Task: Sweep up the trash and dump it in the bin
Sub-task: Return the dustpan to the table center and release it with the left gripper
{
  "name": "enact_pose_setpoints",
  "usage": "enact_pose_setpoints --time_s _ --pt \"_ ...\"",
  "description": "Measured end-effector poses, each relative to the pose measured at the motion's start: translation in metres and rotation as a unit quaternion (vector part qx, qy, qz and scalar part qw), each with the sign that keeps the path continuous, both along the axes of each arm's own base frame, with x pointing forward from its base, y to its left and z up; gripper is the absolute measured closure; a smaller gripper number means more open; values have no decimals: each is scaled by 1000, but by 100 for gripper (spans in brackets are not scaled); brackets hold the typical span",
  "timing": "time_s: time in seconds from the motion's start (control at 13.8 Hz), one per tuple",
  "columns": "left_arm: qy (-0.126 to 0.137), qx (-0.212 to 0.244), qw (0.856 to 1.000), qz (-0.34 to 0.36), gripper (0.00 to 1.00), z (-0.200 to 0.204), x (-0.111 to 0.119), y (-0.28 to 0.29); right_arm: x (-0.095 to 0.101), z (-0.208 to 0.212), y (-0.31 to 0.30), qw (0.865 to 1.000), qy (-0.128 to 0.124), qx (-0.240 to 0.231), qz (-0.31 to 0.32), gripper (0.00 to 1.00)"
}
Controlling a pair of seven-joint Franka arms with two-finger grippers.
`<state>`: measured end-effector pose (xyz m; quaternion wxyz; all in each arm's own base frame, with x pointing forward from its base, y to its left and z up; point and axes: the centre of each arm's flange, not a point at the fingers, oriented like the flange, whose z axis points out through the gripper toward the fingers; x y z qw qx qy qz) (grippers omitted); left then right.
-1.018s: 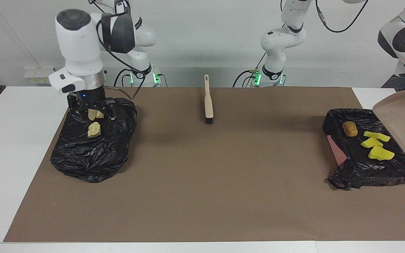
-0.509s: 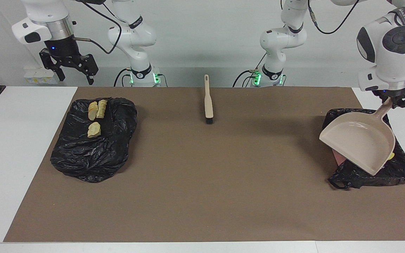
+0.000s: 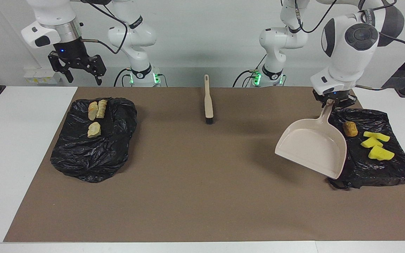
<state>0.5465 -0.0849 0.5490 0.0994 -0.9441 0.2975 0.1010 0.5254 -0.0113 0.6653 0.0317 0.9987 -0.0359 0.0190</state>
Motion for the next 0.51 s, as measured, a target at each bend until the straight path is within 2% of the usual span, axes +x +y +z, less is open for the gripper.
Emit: enact_pose_setpoints --time_s 0.22,0.51 --pt "-10 -23 999 39 67 -10 -15 -66 -4 -3 1 1000 17 19 -2 0" --pt "-47 -75 991 98 67 -33 -27 -136 -6 -2 3 999 19 27 -1 0"
